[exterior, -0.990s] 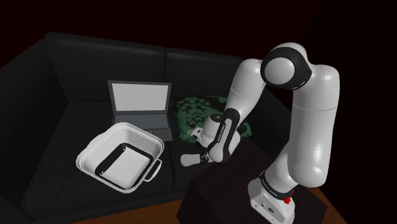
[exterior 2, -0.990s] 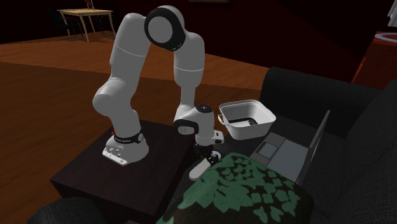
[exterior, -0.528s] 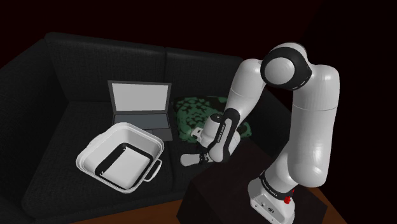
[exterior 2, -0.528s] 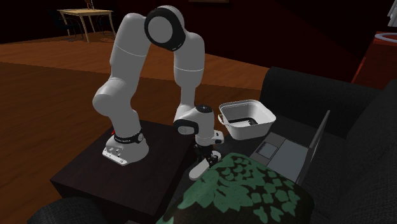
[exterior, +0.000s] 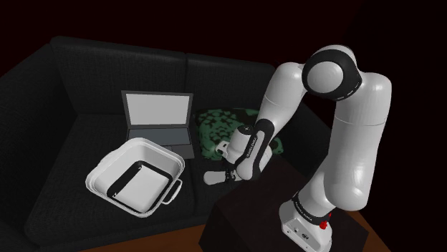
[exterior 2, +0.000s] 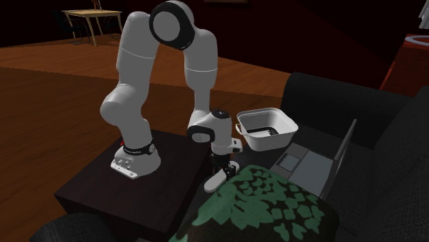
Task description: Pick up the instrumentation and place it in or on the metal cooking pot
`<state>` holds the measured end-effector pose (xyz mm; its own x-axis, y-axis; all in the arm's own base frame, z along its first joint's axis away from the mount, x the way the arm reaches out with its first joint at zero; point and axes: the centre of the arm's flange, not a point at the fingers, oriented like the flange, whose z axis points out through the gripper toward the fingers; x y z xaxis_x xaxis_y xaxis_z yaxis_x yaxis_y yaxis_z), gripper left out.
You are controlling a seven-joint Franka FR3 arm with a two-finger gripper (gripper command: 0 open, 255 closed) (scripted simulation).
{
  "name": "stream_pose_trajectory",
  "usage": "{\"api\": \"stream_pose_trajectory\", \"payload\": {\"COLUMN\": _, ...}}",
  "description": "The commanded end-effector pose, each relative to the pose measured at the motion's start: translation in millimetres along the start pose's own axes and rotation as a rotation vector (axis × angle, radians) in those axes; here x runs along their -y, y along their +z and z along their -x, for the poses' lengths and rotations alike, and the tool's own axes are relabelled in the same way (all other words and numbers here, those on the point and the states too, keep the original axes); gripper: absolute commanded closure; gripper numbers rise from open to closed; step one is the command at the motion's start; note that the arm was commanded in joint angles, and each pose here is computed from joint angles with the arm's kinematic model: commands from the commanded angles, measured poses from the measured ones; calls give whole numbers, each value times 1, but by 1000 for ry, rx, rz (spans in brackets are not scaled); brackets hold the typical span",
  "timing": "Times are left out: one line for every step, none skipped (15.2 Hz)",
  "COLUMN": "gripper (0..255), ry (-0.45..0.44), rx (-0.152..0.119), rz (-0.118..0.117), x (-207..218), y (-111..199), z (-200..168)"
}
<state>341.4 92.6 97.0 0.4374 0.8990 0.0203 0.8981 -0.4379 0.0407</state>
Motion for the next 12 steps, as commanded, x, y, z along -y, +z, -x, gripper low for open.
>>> {"api": "stream_pose_trajectory", "payload": {"gripper": 255, "ry": 0, "rx": 0, "rz": 0, "x": 0, "y": -11, "z": 0}}
{"api": "stream_pose_trajectory", "payload": {"gripper": 255, "ry": 0, "rx": 0, "rz": 0, "x": 0, "y": -16, "z": 0}}
{"api": "stream_pose_trajectory", "payload": {"gripper": 255, "ry": 0, "rx": 0, "rz": 0, "x": 0, "y": -21, "z": 0}}
{"api": "stream_pose_trajectory", "payload": {"gripper": 255, "ry": 0, "rx": 0, "rz": 0, "x": 0, "y": -27, "z": -1}}
{"api": "stream_pose_trajectory", "payload": {"gripper": 255, "ry": 0, "rx": 0, "rz": 0, "x": -1, "y": -32, "z": -1}}
{"api": "stream_pose_trajectory", "payload": {"gripper": 255, "ry": 0, "rx": 0, "rz": 0, "x": -1, "y": -37, "z": -1}}
{"api": "stream_pose_trajectory", "payload": {"gripper": 255, "ry": 0, "rx": 0, "rz": 0, "x": -1, "y": -43, "z": -1}}
{"api": "stream_pose_trajectory", "payload": {"gripper": 255, "ry": 0, "rx": 0, "rz": 0, "x": -1, "y": -48, "z": -1}}
{"api": "stream_pose_trajectory", "payload": {"gripper": 255, "ry": 0, "rx": 0, "rz": 0, "x": -2, "y": -53, "z": -1}}
{"api": "stream_pose_trajectory", "payload": {"gripper": 255, "ry": 0, "rx": 0, "rz": 0, "x": -2, "y": -58, "z": -1}}
{"api": "stream_pose_trajectory", "payload": {"gripper": 255, "ry": 0, "rx": 0, "rz": 0, "x": -2, "y": -64, "z": -1}}
{"api": "stream_pose_trajectory", "payload": {"gripper": 255, "ry": 0, "rx": 0, "rz": 0, "x": -2, "y": -69, "z": -1}}
